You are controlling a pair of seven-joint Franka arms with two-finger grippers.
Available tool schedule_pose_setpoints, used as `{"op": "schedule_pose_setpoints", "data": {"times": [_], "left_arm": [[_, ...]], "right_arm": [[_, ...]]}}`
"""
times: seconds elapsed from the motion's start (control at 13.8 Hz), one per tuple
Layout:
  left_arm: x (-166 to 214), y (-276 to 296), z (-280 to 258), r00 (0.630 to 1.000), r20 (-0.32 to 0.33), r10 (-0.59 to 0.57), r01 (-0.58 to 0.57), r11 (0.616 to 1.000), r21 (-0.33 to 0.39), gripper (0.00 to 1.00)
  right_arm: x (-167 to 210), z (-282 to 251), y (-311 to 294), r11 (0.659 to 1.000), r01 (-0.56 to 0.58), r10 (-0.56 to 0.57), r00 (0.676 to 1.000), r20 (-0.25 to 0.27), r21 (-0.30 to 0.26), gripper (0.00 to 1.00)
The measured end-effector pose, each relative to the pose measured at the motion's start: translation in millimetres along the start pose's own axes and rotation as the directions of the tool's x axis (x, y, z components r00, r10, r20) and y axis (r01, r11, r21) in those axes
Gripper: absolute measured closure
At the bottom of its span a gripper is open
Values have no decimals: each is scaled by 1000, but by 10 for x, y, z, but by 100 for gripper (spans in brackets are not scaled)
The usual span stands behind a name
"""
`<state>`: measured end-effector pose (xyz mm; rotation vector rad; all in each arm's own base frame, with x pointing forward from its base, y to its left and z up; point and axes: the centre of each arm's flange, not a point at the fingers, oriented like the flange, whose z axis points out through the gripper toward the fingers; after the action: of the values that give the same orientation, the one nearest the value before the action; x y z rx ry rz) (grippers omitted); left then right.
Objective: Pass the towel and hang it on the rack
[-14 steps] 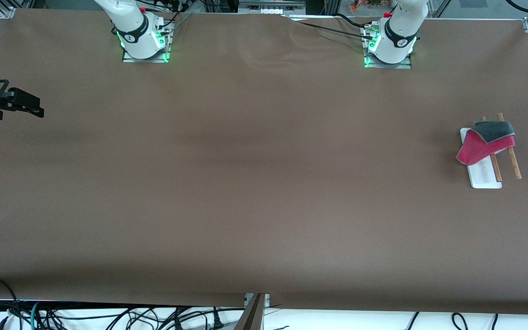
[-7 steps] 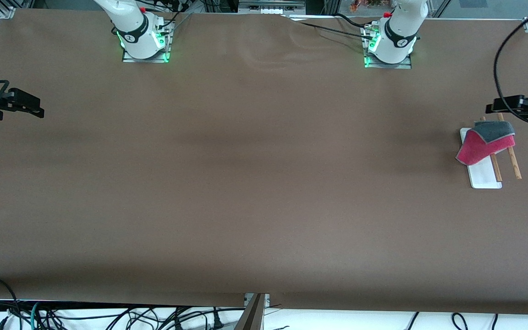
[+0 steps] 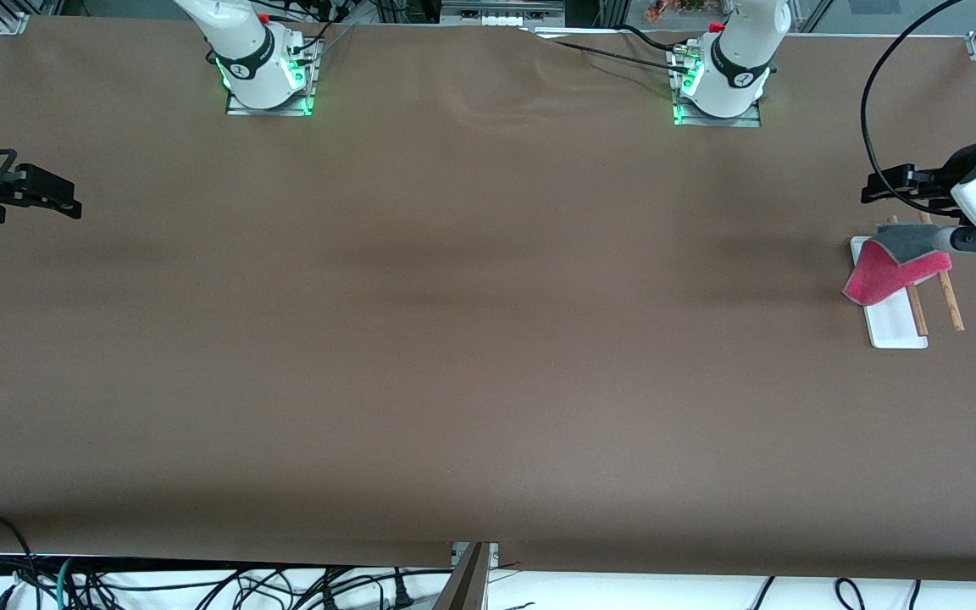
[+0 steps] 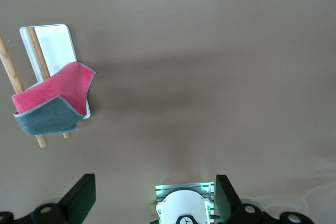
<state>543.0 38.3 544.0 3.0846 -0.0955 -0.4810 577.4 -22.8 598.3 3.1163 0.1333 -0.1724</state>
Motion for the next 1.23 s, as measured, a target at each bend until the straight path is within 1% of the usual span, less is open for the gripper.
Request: {"op": "schedule_pose_setpoints", "data": {"times": [0.36, 0.8, 0.87, 1.01, 1.08, 1.23], "left_arm": [[-43, 40, 34, 999, -39, -13, 14, 1000, 16, 0], [8, 300, 4, 997, -69, 23, -20, 999, 32, 0], [15, 301, -3, 997, -77, 21, -20, 999, 26, 0], [60, 305, -45, 992, -124, 16, -18, 1000, -9, 0], [83, 298, -65, 989, -146, 14, -16, 1000, -14, 0], [128, 297, -71, 986, -169, 11, -15, 1000, -23, 0]], "right_arm": [[1, 0, 0, 1000, 0, 0, 1000, 0, 0, 0], [0, 0, 6, 1000, -1, 1, 1000, 0, 0, 0], [0, 0, 6, 1000, -1, 1, 1000, 0, 0, 0], [1, 1, 7, 1000, -1, 1, 1000, 0, 0, 0], [1, 2, 7, 1000, -1, 1, 1000, 0, 0, 0], [2, 3, 8, 1000, -1, 1, 1000, 0, 0, 0]]}}
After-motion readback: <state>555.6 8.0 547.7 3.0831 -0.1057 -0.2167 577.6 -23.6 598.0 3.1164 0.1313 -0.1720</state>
